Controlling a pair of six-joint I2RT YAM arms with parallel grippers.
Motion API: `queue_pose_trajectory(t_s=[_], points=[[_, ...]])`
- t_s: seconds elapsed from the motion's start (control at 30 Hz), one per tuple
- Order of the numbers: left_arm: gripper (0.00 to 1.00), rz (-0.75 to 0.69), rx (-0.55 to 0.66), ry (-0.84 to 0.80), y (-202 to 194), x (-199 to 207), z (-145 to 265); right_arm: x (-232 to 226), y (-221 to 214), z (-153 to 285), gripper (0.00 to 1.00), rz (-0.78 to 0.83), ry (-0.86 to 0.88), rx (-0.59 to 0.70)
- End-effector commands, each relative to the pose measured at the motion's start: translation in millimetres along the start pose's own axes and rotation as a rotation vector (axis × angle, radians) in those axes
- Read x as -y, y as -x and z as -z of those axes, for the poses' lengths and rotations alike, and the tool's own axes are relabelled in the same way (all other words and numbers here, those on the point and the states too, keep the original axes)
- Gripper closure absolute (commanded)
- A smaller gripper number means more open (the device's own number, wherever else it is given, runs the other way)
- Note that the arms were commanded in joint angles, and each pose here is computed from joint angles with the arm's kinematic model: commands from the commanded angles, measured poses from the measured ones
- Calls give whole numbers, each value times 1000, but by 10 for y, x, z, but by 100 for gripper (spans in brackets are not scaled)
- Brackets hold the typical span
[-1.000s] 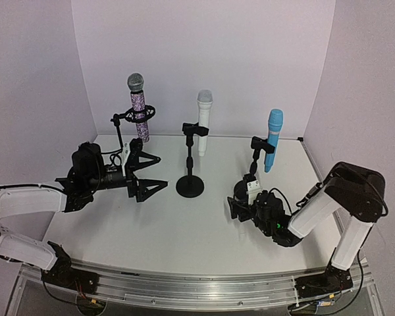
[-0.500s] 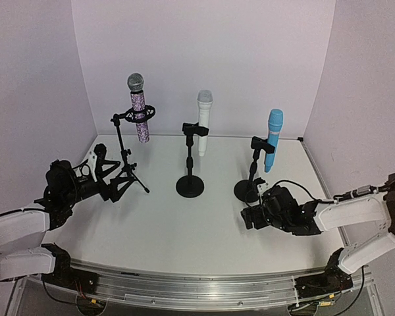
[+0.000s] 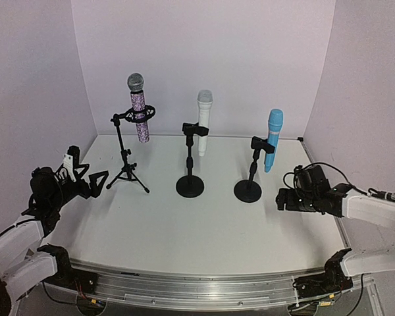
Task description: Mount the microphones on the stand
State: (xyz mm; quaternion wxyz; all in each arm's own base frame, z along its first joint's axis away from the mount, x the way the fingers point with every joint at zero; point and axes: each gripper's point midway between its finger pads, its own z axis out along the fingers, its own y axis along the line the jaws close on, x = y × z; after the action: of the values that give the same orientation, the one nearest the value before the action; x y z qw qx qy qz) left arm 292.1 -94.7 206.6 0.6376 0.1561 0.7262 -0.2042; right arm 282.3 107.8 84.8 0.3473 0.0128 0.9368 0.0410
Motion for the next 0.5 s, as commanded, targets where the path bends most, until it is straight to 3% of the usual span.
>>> queue_pose_trajectory(t_s=[0.0,0.23,0.37,0.47], points=[[0,30,-72,81,-153,-194,87,306,130,160,6,-133,-3,5],[0,-14,-136,109,-258,-281,171,463,447,369,3,32,71,123],[0,26,-126,204,-211,-427,218,515,393,377,2,22,139,209],[0,83,-133,281,-138,-550,248,531,438,422,2,20,158,345]])
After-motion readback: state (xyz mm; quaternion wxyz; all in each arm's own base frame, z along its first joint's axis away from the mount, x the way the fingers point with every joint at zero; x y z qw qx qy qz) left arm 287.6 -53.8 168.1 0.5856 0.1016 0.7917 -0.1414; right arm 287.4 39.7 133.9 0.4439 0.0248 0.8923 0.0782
